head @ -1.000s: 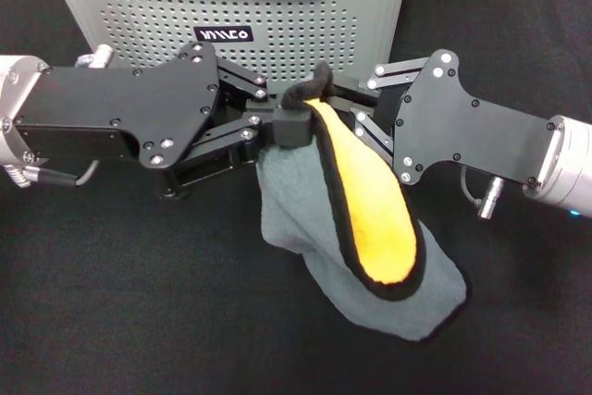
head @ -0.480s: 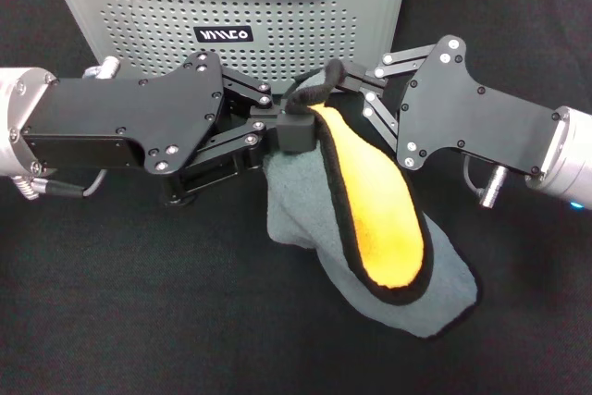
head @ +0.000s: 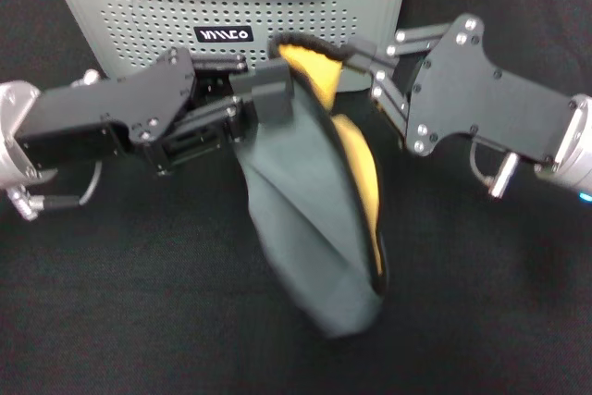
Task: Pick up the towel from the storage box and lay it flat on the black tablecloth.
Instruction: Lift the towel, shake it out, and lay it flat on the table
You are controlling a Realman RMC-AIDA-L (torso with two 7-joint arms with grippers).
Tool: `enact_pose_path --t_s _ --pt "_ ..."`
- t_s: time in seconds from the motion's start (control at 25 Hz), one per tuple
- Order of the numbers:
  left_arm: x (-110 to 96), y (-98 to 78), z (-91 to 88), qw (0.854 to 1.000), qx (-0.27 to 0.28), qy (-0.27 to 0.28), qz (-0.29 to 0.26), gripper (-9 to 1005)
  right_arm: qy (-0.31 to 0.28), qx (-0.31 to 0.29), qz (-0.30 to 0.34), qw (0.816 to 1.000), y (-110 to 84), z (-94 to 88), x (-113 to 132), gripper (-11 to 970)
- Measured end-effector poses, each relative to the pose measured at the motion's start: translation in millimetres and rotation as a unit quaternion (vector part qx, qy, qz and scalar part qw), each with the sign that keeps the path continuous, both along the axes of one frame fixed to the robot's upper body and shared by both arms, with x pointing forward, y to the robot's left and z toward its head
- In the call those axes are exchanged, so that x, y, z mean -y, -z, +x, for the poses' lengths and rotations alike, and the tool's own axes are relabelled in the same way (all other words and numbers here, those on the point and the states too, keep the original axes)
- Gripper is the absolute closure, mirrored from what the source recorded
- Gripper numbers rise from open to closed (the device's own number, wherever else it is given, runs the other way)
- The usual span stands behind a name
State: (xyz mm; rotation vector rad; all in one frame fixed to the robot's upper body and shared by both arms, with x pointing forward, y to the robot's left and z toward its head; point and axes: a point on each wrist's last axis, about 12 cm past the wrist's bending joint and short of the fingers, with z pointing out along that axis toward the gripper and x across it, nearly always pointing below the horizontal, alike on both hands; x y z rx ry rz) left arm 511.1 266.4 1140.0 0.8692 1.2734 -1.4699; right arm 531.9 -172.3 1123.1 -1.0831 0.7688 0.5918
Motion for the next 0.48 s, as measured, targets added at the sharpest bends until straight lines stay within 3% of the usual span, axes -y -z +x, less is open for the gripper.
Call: enact_pose_path --t_s 0.16,0.48 --pt "2 13.4 -5.2 1.0 -0.015 -0.013 0.01 750 0.011 0.012 0.014 1.0 -13.0 4.5 2 952" --pt "4 32.8 -15.0 0.998 -0.037 -0.048 0.023 751 0.031 0.028 0.005 0.999 -47.3 20.6 6 952"
